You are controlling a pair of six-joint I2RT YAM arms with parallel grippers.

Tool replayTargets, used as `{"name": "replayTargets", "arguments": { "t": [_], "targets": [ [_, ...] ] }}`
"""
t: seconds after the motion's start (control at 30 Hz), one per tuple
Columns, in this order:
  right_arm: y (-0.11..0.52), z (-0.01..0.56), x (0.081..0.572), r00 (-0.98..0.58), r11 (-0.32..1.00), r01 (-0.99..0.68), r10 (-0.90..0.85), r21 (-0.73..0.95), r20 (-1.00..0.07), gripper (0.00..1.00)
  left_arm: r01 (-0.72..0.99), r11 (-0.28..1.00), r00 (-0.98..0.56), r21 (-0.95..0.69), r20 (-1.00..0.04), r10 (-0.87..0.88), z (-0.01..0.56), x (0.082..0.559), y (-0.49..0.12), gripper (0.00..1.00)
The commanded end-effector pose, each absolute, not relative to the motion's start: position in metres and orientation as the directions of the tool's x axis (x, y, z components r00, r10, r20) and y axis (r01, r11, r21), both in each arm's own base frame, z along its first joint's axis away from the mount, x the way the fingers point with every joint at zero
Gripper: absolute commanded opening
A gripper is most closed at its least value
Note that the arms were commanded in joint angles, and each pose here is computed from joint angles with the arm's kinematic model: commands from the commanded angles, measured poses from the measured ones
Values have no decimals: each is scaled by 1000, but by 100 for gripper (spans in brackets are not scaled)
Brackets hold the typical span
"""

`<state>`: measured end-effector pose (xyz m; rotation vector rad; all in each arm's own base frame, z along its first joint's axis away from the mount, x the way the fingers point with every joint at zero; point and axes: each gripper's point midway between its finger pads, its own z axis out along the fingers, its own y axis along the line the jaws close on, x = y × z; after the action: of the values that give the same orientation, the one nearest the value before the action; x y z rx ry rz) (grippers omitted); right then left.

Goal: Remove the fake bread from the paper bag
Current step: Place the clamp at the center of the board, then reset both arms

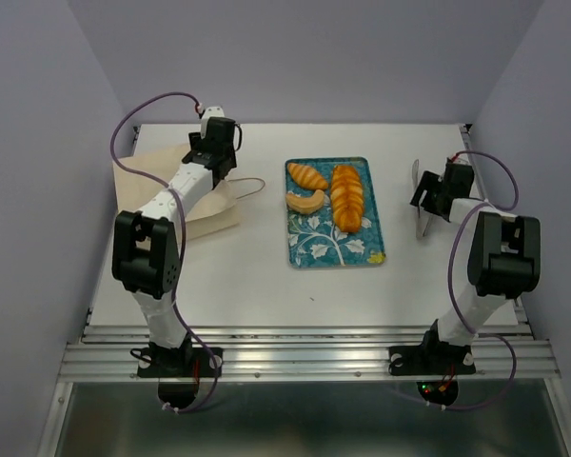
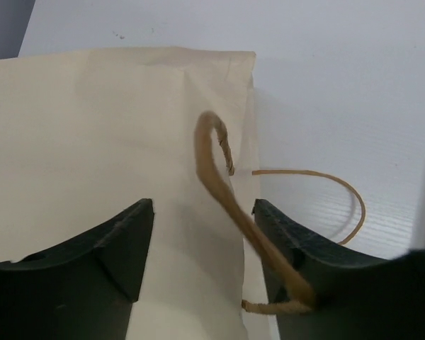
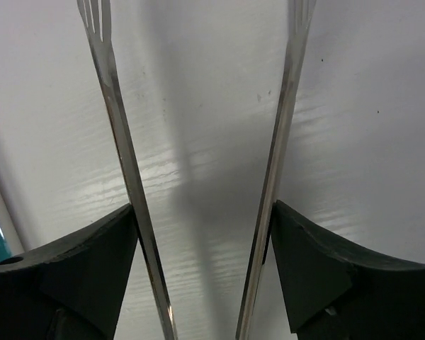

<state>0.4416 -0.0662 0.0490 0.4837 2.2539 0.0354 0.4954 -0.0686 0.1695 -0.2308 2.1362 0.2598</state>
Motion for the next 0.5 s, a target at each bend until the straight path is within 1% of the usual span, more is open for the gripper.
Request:
{"name": "replayTargets", "arguments": {
  "t": [0.0, 0.03, 0.07, 0.1, 0.23, 0.27, 0.33, 0.43, 0.47],
  "targets": [
    [-86, 86, 459, -492, 924, 358, 312, 138, -812, 82, -254, 967, -395, -6, -912, -110, 245, 486, -69, 73],
    [-87, 97, 457, -470, 922, 360, 313, 144, -825, 100, -233, 972, -378, -28, -918, -117, 254, 481, -71, 87],
    [-87, 104, 457, -458, 922, 358, 310, 147, -833, 100, -219, 975, -374, -34, -920, -116, 257, 479, -73, 87],
    [-87, 112, 456, -440, 919, 364, 315, 154, -841, 100, -212, 976, -359, -47, -925, -122, 264, 477, -73, 92],
    [-92, 161, 449, -328, 896, 400, 335, 192, -883, 100, -164, 981, -294, -99, -945, -144, 294, 463, -77, 93],
    [-95, 180, 443, -286, 884, 421, 343, 204, -895, 100, -157, 980, -254, -119, -954, -157, 309, 456, -75, 98],
    [-97, 201, 436, -237, 875, 430, 345, 221, -908, 100, -145, 979, -214, -146, -961, -175, 324, 447, -74, 99],
    [-102, 238, 419, -126, 847, 461, 359, 266, -925, 100, -116, 968, -80, -220, -970, -230, 365, 417, -67, 99],
    [-103, 247, 414, -97, 837, 470, 366, 281, -926, 100, -102, 967, -47, -235, -969, -241, 364, 414, -67, 99]
  ]
}}
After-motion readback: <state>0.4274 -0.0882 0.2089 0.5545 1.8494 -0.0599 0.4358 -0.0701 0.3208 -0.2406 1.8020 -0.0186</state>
